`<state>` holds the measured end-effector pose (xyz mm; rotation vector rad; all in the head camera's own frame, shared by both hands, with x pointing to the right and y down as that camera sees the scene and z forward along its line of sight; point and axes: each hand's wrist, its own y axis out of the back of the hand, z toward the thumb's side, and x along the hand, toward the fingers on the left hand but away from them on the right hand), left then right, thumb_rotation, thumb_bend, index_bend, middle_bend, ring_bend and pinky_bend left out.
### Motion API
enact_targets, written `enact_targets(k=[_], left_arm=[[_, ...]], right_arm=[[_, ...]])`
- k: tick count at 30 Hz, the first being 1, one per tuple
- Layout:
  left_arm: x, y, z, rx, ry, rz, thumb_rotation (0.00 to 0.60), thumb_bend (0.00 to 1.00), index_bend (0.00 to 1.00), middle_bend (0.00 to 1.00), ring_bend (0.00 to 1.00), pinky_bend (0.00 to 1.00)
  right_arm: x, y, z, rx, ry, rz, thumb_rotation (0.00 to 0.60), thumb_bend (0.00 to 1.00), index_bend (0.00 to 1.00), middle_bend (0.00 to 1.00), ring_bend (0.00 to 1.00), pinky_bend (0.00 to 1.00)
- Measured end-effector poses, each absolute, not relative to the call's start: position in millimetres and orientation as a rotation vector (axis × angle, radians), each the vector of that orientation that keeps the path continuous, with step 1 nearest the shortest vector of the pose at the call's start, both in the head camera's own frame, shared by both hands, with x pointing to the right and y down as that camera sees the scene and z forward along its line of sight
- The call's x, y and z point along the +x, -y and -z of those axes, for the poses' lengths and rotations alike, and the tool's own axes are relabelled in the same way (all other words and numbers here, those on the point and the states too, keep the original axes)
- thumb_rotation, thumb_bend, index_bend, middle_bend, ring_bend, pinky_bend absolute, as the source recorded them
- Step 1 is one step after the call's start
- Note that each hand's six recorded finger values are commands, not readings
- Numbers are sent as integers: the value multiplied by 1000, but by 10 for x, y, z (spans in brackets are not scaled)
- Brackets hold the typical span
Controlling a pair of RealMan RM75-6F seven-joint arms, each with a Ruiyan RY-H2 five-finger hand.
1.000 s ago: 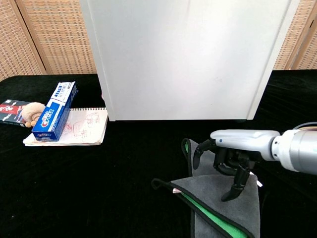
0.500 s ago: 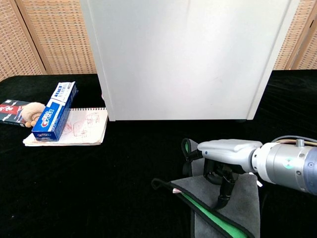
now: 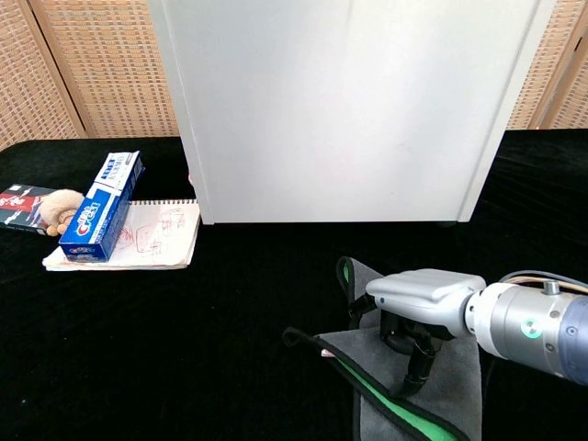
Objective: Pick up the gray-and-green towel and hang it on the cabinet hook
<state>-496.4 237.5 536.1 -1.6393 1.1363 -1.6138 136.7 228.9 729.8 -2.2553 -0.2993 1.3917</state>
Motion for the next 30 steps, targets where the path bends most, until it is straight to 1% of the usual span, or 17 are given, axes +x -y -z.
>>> enact_targets(k=[3, 5, 8, 11, 17, 21, 27, 30], left_arm=[[-4956, -2375, -5372, -1642, -1132, 1615, 600, 0, 0, 0, 0, 0], [-4952, -2374, -5375, -1642, -1130, 1615, 600, 0, 0, 0, 0, 0], [-4948, -2375, -5379, -1640, -1128, 1617, 600, 0, 0, 0, 0, 0], [-4942, -2378, -5384, -1641, -1125, 1618, 600, 0, 0, 0, 0, 0], [-4931, -2382, -5389, -1644, -1122, 1618, 600, 0, 0, 0, 0, 0], [-4927, -2384, -5386, -1647, -1122, 1616, 600, 0, 0, 0, 0, 0], [-4915, -2389, -5375, -1651, -1122, 1609, 600, 0, 0, 0, 0, 0], [-4903, -2396, -5362, -1654, -1122, 1601, 600, 0, 0, 0, 0, 0]], right_arm=[[1369, -2297, -7297, -2259, 305, -1382, 600, 466, 511, 912, 910, 1000], [1371, -2304, -7294, -2262, 310, -1372, 600, 540, 551, 916, 912, 1000], [1376, -2312, -7286, -2268, 321, -1353, 600, 625, 603, 920, 914, 1000], [1386, -2317, -7274, -2281, 339, -1335, 600, 659, 657, 924, 915, 1000], [1414, -2280, -7203, -2308, 393, -1301, 600, 665, 745, 941, 919, 1000], [1431, -2198, -7104, -2336, 465, -1268, 600, 665, 755, 953, 924, 1000], [1499, -1987, -6869, -2397, 629, -1216, 600, 665, 756, 959, 931, 1000], [1550, -1851, -6728, -2421, 720, -1187, 600, 666, 760, 991, 977, 1000]])
